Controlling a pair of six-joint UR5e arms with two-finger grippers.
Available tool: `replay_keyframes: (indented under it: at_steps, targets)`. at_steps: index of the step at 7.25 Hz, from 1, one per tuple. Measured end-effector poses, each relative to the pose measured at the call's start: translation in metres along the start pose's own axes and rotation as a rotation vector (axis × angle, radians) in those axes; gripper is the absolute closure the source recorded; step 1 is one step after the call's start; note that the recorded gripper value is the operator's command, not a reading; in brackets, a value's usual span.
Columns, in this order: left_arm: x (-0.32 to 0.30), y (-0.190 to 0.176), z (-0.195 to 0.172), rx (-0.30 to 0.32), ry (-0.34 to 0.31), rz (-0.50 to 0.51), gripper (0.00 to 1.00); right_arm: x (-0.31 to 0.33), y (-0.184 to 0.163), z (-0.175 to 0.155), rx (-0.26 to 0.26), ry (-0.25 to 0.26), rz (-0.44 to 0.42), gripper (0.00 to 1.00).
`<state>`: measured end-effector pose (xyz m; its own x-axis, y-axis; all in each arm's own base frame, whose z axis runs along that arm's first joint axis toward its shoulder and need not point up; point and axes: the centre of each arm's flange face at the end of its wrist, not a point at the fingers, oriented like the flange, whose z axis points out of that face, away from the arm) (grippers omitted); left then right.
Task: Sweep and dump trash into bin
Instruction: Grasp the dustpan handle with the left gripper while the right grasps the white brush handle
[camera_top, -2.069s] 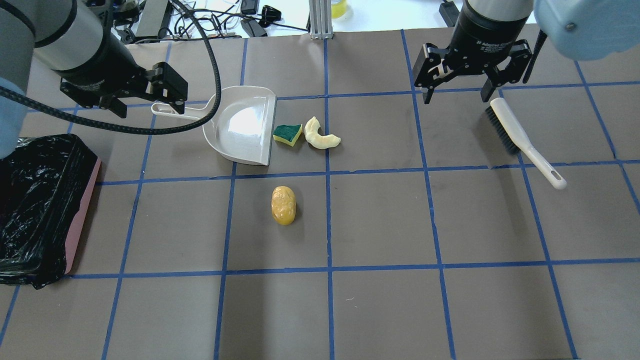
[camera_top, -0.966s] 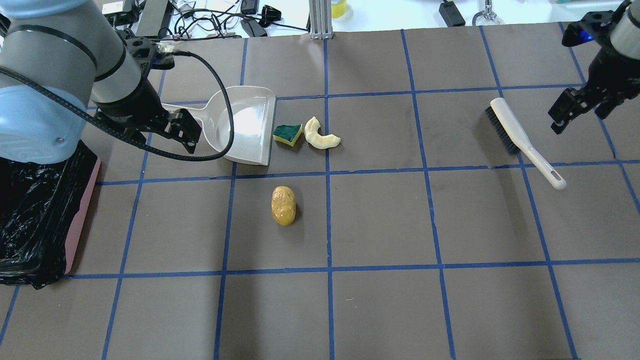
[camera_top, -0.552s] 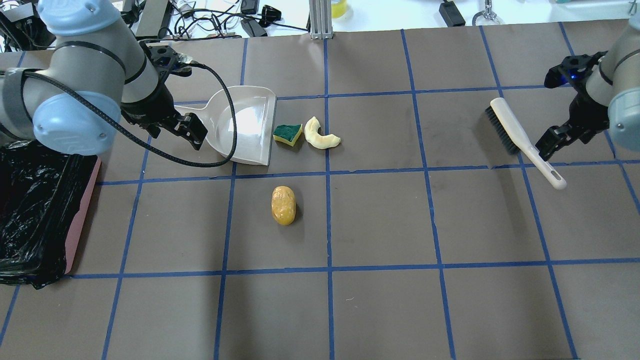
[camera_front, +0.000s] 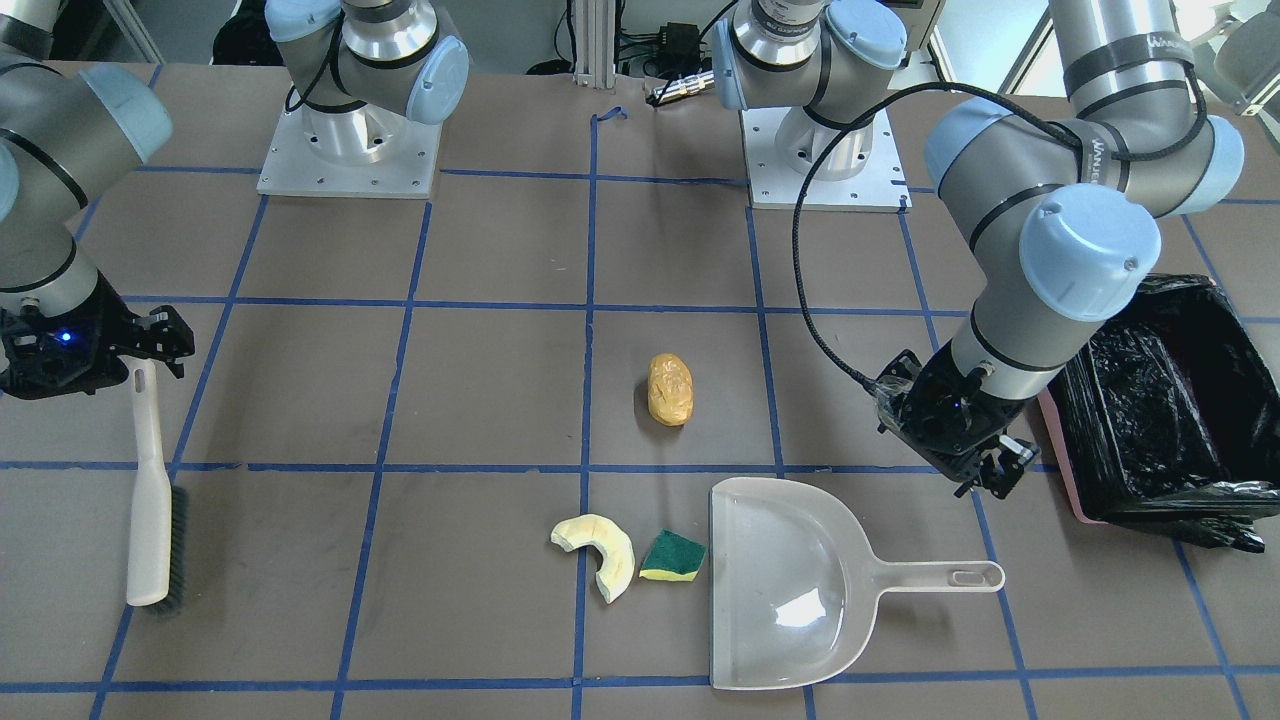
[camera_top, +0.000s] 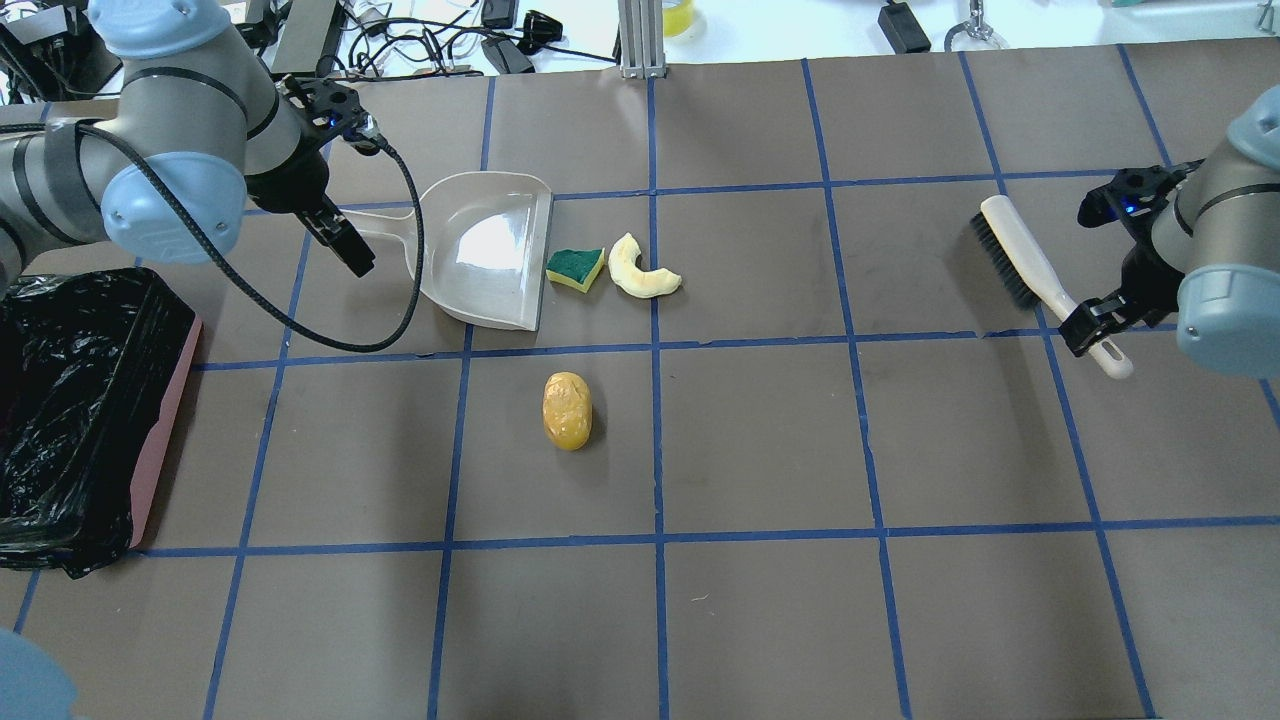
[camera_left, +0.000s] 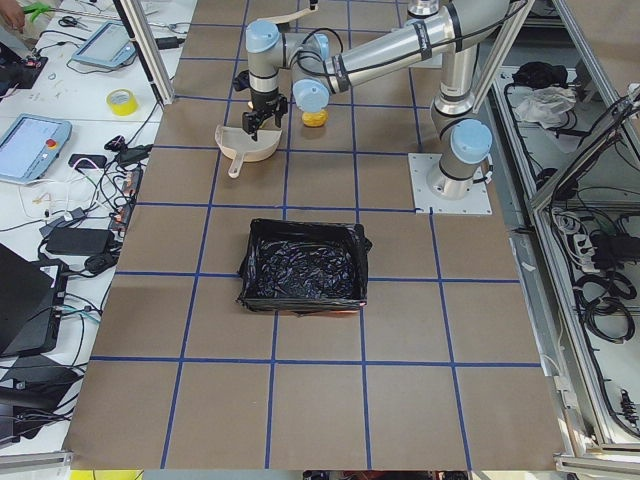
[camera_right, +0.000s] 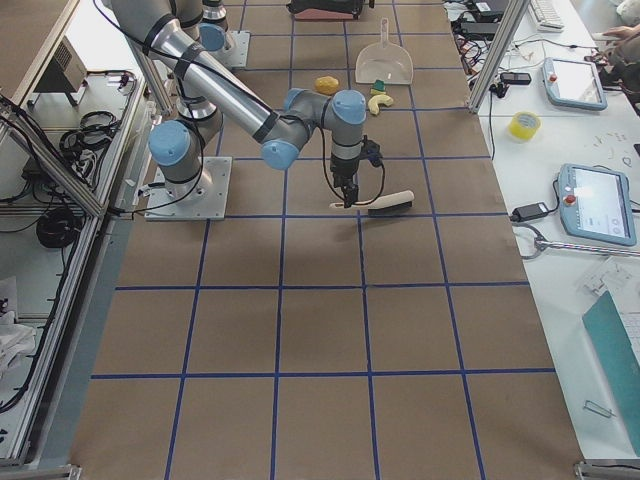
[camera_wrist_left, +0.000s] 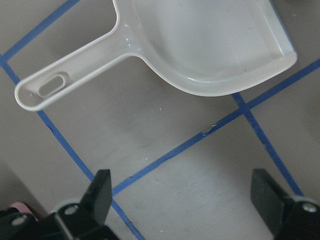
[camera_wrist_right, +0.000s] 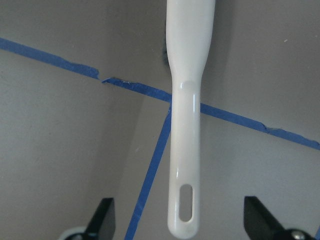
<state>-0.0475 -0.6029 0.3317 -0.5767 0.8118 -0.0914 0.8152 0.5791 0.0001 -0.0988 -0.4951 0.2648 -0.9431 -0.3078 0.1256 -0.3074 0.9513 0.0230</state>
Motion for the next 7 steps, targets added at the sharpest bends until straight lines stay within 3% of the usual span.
replay_keyframes:
  at_steps: [1,2,4,5,7]
  targets:
    - [-0.013,-0.004,0.01,0.001,-0.017,0.199,0.0,0.005,0.0,0.013,0.001,0.001,0.009,0.13]
    - [-0.023,-0.007,0.023,0.004,-0.027,0.32,0.0,0.01,0.0,0.019,0.007,-0.005,0.019,0.15]
    - [-0.03,-0.012,0.051,0.005,-0.002,0.391,0.0,0.011,-0.004,0.022,0.045,-0.045,0.023,0.27]
    - [-0.034,-0.014,0.063,0.003,-0.001,0.403,0.0,0.01,-0.005,0.024,0.051,-0.058,0.022,0.27]
    - [-0.044,-0.019,0.076,0.005,-0.034,0.468,0.0,0.01,-0.006,0.027,0.052,-0.067,0.022,0.39]
